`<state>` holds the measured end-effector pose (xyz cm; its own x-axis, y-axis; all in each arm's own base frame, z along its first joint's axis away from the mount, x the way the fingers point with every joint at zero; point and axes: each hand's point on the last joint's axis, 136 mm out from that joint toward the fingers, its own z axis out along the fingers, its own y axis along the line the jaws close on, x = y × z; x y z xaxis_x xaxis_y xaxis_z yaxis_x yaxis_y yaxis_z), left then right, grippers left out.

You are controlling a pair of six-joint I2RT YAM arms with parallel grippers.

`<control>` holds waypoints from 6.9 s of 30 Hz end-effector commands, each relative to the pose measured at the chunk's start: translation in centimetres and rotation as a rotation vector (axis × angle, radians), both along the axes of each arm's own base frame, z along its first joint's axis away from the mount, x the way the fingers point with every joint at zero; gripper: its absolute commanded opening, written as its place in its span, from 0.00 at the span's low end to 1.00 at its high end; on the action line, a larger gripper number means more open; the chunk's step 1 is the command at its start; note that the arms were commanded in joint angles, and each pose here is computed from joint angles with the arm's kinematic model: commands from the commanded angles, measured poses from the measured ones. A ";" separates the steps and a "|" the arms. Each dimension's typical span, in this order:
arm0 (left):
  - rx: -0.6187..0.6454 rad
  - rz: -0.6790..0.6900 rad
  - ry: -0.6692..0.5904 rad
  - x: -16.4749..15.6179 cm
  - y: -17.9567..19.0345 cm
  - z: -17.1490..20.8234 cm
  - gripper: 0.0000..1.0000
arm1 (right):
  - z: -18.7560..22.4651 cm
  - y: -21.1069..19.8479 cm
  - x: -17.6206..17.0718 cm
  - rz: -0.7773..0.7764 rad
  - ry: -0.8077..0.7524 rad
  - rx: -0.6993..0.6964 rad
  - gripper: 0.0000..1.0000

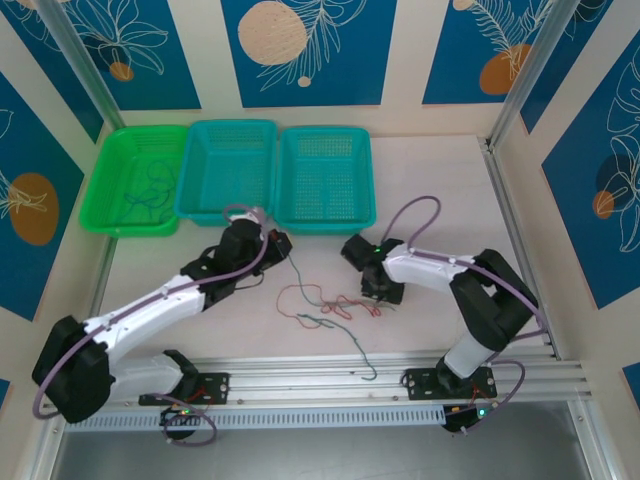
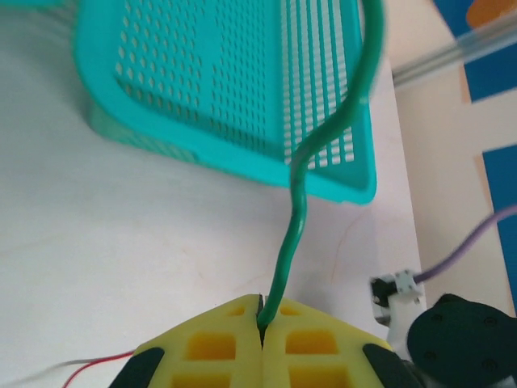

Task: Untangle the cables

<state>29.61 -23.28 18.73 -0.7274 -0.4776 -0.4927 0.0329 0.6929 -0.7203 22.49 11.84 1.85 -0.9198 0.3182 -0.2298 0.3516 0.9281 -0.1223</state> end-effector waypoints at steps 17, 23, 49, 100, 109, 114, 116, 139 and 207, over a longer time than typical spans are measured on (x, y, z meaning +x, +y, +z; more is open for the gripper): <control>0.016 -0.196 -0.079 -0.4 -1.0 1.6 0.00 | 12.4 17.2 -1.7 0.851 -0.356 0.571 0.70; 0.024 -0.227 -0.153 -0.7 -1.0 3.6 0.00 | 5.4 14.3 0.5 0.685 -0.172 0.197 0.65; 0.150 -0.044 -0.248 0.1 5.6 5.8 0.00 | 7.2 10.8 0.5 0.603 -0.162 0.344 0.29; 0.163 0.266 -0.444 7.4 18.2 22.9 0.00 | 9.7 12.8 0.1 0.872 -0.566 0.358 0.50; 0.052 0.287 -0.322 16.2 20.3 19.7 0.00 | 18.5 6.6 -2.1 0.632 -0.828 0.528 0.84; -0.084 0.175 -0.307 19.9 17.4 19.9 0.00 | 19.7 3.4 -2.9 0.514 -0.882 0.559 0.89; -0.098 0.111 -0.313 21.1 15.1 19.8 0.00 | 19.7 2.7 -3.1 0.490 -0.886 0.564 0.89; 0.223 -0.338 -0.217 30.1 -7.2 5.7 0.36 | 19.7 1.3 -4.0 0.405 -0.810 0.587 0.89; 0.003 -0.804 0.096 -16.9 2.9 3.6 0.96 | 6.9 17.2 -7.3 1.183 -0.281 0.267 0.00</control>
